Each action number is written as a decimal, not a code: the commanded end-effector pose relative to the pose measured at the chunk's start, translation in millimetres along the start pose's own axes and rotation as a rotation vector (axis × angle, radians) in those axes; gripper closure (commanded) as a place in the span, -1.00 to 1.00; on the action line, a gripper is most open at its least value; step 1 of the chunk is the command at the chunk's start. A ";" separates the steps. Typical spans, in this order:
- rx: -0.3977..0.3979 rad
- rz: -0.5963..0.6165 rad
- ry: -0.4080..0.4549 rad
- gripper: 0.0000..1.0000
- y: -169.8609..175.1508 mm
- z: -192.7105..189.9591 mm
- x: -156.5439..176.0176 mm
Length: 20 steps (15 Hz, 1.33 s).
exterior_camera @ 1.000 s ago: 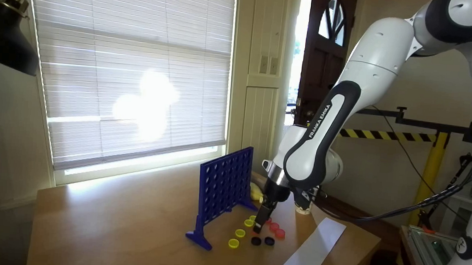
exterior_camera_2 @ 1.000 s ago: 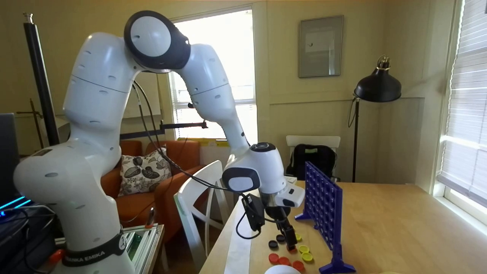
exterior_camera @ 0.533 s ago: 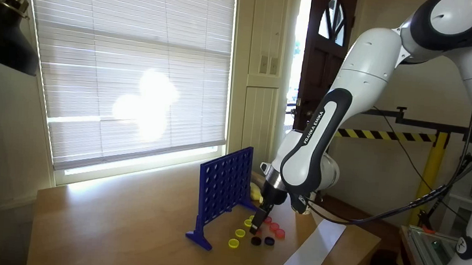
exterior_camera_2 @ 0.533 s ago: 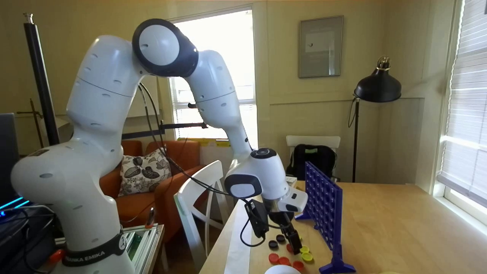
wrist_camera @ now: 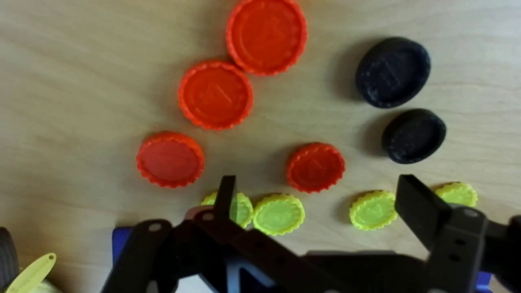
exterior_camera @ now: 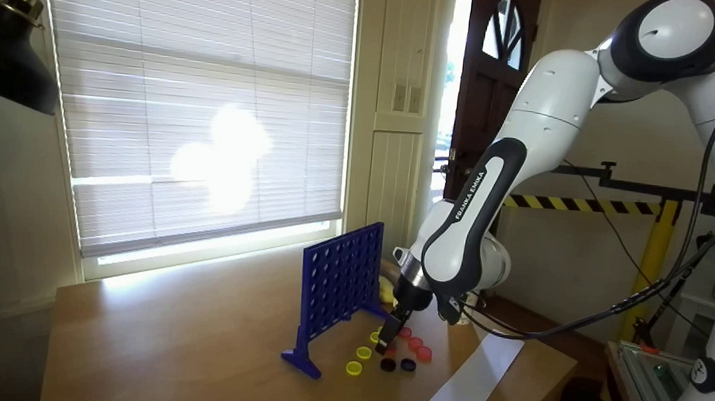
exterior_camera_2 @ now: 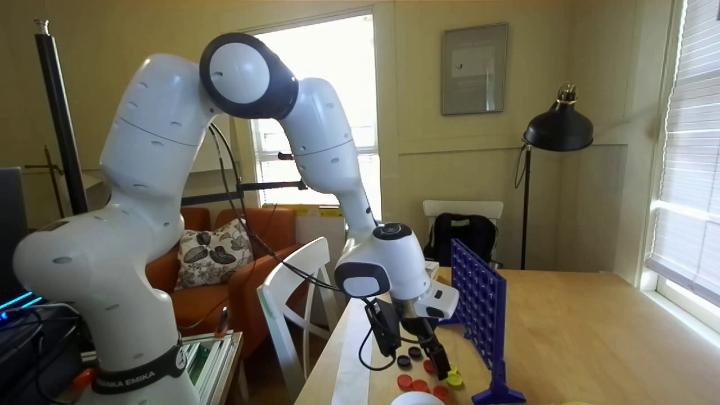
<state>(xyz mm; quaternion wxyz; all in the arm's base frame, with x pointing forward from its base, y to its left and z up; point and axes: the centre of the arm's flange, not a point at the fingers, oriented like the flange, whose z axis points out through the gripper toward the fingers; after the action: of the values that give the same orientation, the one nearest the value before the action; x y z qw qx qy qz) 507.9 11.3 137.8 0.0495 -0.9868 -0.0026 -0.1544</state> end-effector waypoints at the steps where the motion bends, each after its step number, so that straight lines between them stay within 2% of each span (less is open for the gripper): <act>1: 0.008 -0.015 0.009 -1.00 3.2 7.1 2.0; 2: 0.007 -0.014 0.009 -0.92 3.8 7.4 1.8; 3: 0.006 -0.015 0.008 -0.56 3.9 7.6 1.4; 4: 0.006 -0.016 0.006 -0.43 4.1 7.8 1.5; 5: 0.007 -0.016 0.004 -0.39 4.3 8.3 1.2; 8: 0.005 -0.018 0.004 0.09 5.5 7.8 2.1; 10: 0.003 -0.017 0.006 0.33 8.0 7.6 2.5; 11: 0.002 -0.017 0.006 0.20 8.9 7.2 3.2; 12: 0.001 -0.018 0.006 -0.27 9.2 6.9 3.5; 14: 0.001 -0.018 0.006 -0.34 8.8 6.6 3.8; 16: 0.001 -0.021 0.004 -0.51 7.6 6.3 3.6; 17: 0.000 -0.021 0.004 -0.44 7.2 6.1 3.6; 20: -0.004 -0.021 -0.001 -0.41 7.4 5.3 3.1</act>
<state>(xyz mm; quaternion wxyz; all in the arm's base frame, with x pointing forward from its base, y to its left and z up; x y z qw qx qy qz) 509.7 5.2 137.8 0.0481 -0.9865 -0.0044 -0.1568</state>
